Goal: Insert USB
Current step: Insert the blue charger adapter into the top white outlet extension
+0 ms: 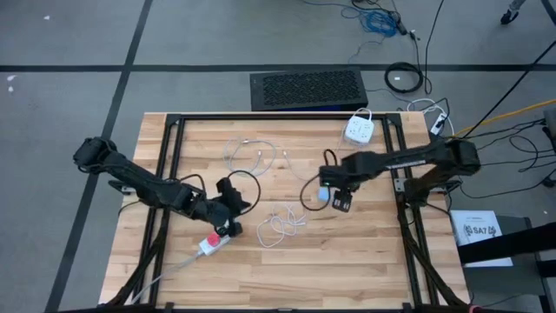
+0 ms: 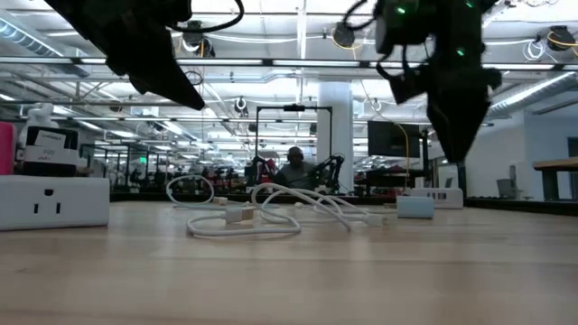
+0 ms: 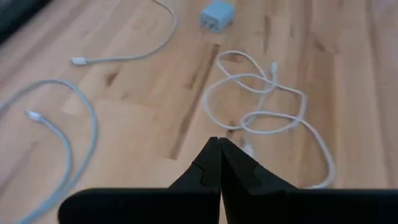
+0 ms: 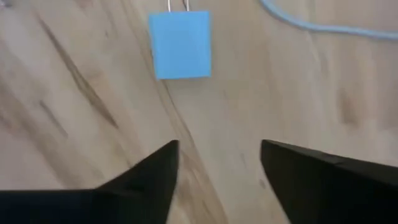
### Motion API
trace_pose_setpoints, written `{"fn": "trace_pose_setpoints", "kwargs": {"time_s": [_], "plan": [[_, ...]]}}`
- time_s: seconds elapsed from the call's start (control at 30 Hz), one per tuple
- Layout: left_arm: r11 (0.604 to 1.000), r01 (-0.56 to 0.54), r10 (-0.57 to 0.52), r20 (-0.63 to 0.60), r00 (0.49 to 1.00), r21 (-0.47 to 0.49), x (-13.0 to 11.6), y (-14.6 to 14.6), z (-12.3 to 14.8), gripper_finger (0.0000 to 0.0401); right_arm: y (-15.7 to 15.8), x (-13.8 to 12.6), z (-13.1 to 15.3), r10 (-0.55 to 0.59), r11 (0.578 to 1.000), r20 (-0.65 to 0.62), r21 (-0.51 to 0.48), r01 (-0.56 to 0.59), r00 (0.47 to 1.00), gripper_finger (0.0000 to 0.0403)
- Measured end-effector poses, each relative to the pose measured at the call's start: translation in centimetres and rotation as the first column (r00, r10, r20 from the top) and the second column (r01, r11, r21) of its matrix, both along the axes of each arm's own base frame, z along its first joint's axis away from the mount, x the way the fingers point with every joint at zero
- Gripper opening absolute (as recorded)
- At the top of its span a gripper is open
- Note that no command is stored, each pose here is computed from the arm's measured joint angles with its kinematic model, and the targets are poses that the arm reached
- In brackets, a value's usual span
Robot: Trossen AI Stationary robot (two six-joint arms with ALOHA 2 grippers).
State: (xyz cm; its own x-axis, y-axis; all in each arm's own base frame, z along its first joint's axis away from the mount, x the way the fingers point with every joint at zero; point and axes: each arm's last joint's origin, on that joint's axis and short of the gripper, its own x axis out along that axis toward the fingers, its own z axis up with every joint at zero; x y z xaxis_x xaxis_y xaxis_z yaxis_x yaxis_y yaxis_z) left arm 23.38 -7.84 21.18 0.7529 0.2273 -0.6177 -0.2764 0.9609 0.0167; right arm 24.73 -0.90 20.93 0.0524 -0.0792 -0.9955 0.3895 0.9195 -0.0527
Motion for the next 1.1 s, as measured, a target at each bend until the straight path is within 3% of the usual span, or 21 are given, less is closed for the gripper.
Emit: {"fn": "trace_pose_setpoints", "kwargs": {"time_s": [0.13, 0.27, 0.47, 0.6, 0.7, 0.8, 1.1], "plan": [[0.999, -0.044, 0.045, -0.037, 0.998, 0.023, 0.7, 1.0, -0.8, 0.0000, 0.0, -0.8, -3.7, -0.057, 0.998, 0.085, 0.011, 0.056, 0.995, 0.0119], [0.997, -0.066, 0.069, -0.097, 0.993, 0.037, 1.4, 1.6, -2.2, 0.0000, -0.1, -0.6, -5.5, -0.089, 0.996, 0.180, 0.008, 0.089, 0.980, 0.0051], [0.997, -0.070, 0.074, -0.111, 0.991, 0.040, 2.0, 1.6, -3.1, 0.0000, 0.3, -0.4, -5.9, -0.077, 0.996, 0.234, 0.052, 0.067, 0.969, 0.0005], [0.997, 0.055, -0.053, -0.034, 0.998, 0.057, 3.3, 2.3, -2.3, 0.0000, 1.0, -0.2, -5.6, -0.077, 0.995, 0.234, 0.081, 0.059, 0.969, 0.0024], [0.979, 0.181, -0.183, 0.012, 0.983, 0.095, 4.6, 3.4, -1.3, 0.0000, 1.9, -0.1, -4.9, -0.055, 0.996, 0.205, 0.084, 0.038, 0.977, 0.0060], [0.961, 0.235, -0.237, -0.005, 0.971, 0.147, 6.3, 5.1, -0.4, 0.0012, 3.0, -0.3, -3.9, -0.036, 0.996, 0.182, 0.087, 0.020, 0.983, 0.0103], [0.858, 0.464, -0.464, -0.057, 0.884, 0.219, 13.3, 7.7, -0.4, 0.0120, 6.1, -3.3, 1.5, -0.076, 0.988, 0.290, 0.150, 0.033, 0.954, 0.0202]]}}
